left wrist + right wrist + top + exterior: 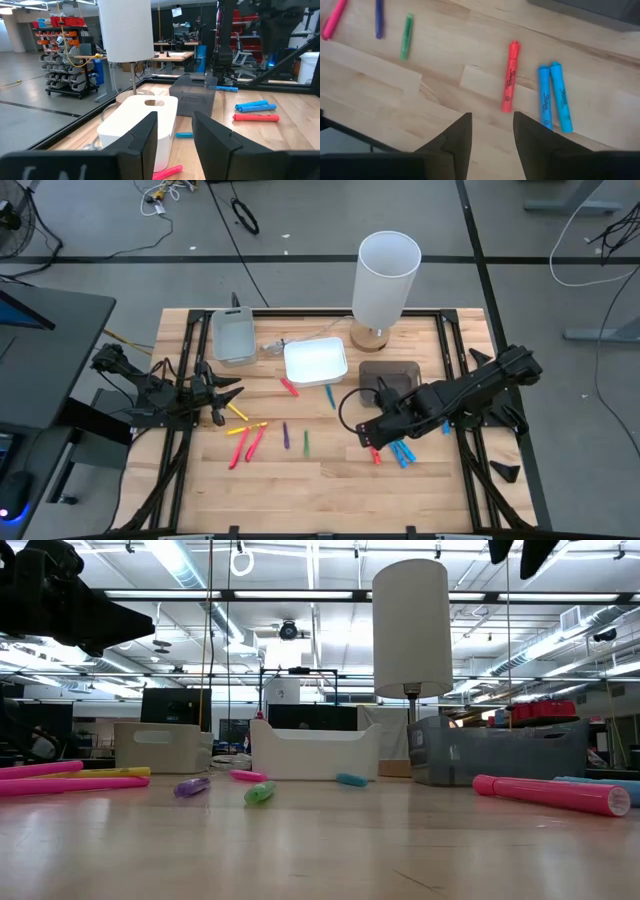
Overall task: Pick & Place Markers
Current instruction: Put the orange highlighter pen into the gray bin
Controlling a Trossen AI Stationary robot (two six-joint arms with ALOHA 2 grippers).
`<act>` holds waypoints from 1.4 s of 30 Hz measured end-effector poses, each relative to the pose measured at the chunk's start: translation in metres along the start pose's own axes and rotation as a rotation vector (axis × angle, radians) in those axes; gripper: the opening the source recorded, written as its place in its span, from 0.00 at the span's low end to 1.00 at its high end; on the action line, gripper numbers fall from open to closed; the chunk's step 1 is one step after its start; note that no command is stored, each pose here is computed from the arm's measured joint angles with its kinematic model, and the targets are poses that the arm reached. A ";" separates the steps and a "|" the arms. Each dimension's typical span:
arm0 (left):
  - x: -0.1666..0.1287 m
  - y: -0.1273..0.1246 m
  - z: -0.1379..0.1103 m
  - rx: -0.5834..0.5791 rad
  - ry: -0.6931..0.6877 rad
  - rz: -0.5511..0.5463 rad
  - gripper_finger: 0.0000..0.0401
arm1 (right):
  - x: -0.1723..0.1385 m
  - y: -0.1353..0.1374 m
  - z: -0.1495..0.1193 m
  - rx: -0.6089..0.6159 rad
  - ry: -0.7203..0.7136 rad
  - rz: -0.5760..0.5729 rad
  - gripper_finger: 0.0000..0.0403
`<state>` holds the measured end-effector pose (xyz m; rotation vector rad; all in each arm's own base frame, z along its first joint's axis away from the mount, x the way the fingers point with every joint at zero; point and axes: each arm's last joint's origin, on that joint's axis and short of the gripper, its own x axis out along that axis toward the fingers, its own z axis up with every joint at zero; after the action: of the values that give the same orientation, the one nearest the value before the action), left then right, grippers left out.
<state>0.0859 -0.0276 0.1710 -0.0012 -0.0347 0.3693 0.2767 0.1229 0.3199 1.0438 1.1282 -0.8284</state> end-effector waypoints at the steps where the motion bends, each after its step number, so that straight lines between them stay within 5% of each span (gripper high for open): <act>1: 0.000 0.000 0.000 0.000 0.000 0.000 0.32 | 0.003 0.000 0.000 0.000 0.000 -0.003 0.36; 42: 0.000 0.000 0.000 -0.002 -0.001 0.000 0.32 | 0.136 0.009 -0.021 -0.044 0.069 -0.204 0.36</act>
<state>0.0859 -0.0276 0.1711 -0.0027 -0.0362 0.3690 0.3120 0.1435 0.1877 0.9370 1.3222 -0.9293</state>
